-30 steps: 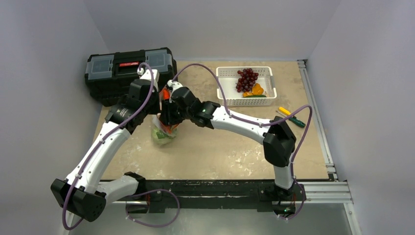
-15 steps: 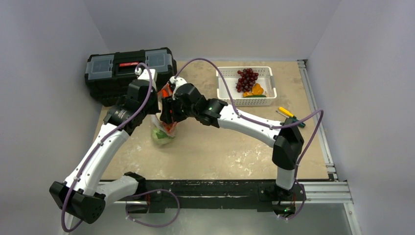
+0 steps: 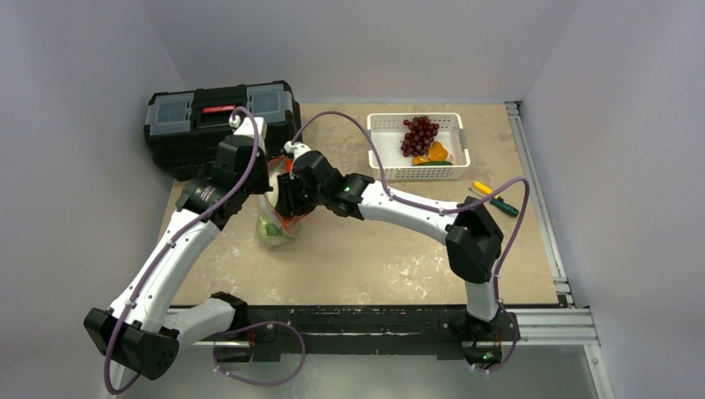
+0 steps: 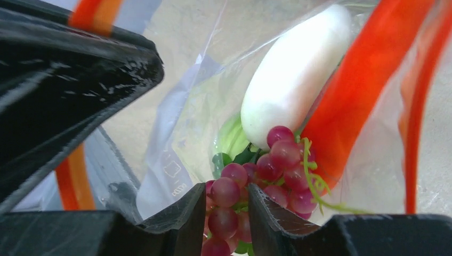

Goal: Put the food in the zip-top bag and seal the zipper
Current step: Place the fake fruit in the zipper food storage bag, then pick up the fake fruit from the bin.

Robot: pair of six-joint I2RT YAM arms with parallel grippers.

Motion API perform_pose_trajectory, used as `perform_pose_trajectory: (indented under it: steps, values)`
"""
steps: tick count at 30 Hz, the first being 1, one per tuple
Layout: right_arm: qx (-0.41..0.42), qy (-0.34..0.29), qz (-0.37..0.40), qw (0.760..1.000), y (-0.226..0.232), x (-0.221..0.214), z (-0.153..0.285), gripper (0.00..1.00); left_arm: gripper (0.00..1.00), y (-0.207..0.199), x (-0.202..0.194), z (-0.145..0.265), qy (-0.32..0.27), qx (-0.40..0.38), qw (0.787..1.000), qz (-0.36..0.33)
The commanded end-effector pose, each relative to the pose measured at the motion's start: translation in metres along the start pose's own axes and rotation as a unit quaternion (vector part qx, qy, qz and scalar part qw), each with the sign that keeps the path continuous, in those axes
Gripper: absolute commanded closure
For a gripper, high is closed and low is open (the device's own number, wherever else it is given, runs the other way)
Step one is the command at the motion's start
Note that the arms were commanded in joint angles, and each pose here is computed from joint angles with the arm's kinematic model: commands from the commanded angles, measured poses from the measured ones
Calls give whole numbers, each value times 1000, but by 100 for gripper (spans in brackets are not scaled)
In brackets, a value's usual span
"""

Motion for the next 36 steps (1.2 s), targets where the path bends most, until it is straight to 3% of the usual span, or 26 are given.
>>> perform_pose_trajectory:
  steps: [1,10,18,24,30,36]
  values:
    - [17,-15,8,1000,17,11,9,68,100,2,12,4,-32,5,999,5]
    - [11,-114,68,991,46,70,63,65,100,0,12,1,-28,0,1000,4]
    - [-27,-211,82,974,36,104,107,55,100,0,10,-1,-23,1,1000,2]
    - [-118,-297,73,945,-2,120,140,47,100,-1,10,-1,-22,-1,1000,2]
    - [-180,-388,40,903,-49,136,180,33,100,-3,10,-3,-18,-5,1000,2]
    - [-210,-392,-70,893,-143,164,194,31,100,-4,10,-3,-17,-8,1000,2]
Point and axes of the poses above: each gripper's point midway between its finger pads, its own z axis back along the fingers, its own y axis along the line the jaws close on, x = y × z, the point moved 4 cm from there along z, back along the fingers, and after that the axes turned 14 degrees about -z, right-handed, at the moved point
